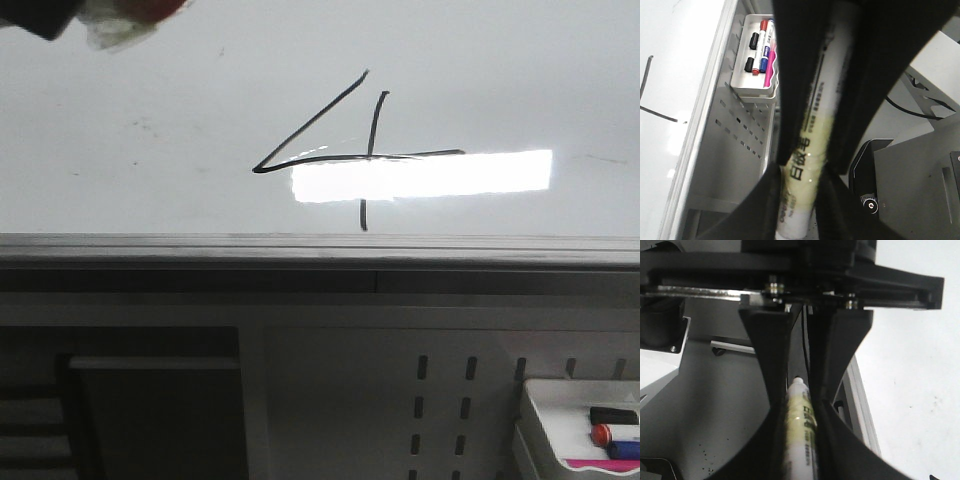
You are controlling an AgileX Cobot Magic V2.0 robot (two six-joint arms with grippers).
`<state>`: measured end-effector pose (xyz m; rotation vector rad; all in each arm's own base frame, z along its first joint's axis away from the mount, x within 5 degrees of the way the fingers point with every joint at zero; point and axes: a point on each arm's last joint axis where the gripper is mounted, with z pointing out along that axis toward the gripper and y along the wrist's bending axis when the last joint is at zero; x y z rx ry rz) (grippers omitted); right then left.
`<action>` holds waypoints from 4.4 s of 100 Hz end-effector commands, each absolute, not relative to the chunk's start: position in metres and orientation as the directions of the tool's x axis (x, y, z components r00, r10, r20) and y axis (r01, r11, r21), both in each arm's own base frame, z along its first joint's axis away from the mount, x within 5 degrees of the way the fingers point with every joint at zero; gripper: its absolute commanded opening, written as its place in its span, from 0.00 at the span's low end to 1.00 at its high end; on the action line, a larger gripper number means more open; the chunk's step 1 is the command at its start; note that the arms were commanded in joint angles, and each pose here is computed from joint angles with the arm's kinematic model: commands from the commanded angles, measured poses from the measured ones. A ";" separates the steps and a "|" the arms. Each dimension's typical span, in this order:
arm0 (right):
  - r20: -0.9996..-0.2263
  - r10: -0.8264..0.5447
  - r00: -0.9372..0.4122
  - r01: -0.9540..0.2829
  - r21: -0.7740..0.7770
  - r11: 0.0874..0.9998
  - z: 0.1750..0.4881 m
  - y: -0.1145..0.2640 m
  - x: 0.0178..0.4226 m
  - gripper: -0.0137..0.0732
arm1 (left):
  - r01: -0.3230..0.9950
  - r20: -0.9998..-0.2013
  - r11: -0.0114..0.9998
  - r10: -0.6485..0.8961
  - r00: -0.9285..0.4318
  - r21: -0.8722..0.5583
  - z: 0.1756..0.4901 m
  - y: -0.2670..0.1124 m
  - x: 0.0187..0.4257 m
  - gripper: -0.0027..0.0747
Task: Write number 4 on whiteboard
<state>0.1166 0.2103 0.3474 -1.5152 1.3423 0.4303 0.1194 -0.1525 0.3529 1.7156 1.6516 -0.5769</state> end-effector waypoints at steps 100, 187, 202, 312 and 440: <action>-0.846 -0.380 0.372 -0.821 -0.492 0.291 0.386 0.198 0.115 0.54 | 0.978 -0.745 0.111 0.665 0.058 0.175 0.355 -0.152 0.124 0.01; -0.872 -0.295 0.390 -0.780 -0.484 0.397 0.409 0.174 0.109 0.49 | 0.984 -0.718 0.169 0.692 -0.080 0.053 0.301 -0.178 0.156 0.01; -0.898 -0.282 0.337 -0.774 -0.435 0.460 0.409 0.161 0.114 0.16 | 0.969 -0.776 0.242 0.620 -0.119 0.046 0.307 -0.182 0.161 0.01; -0.966 -0.125 0.225 -0.628 -0.242 0.740 0.377 0.090 0.101 0.09 | 0.280 -0.887 0.932 -0.084 -0.454 -0.231 0.280 -0.170 0.250 0.01; -0.976 -0.094 0.196 -0.640 -0.200 0.742 0.376 0.090 0.101 0.09 | 0.204 -0.866 0.949 -0.113 -0.488 -0.239 0.267 -0.175 0.263 0.07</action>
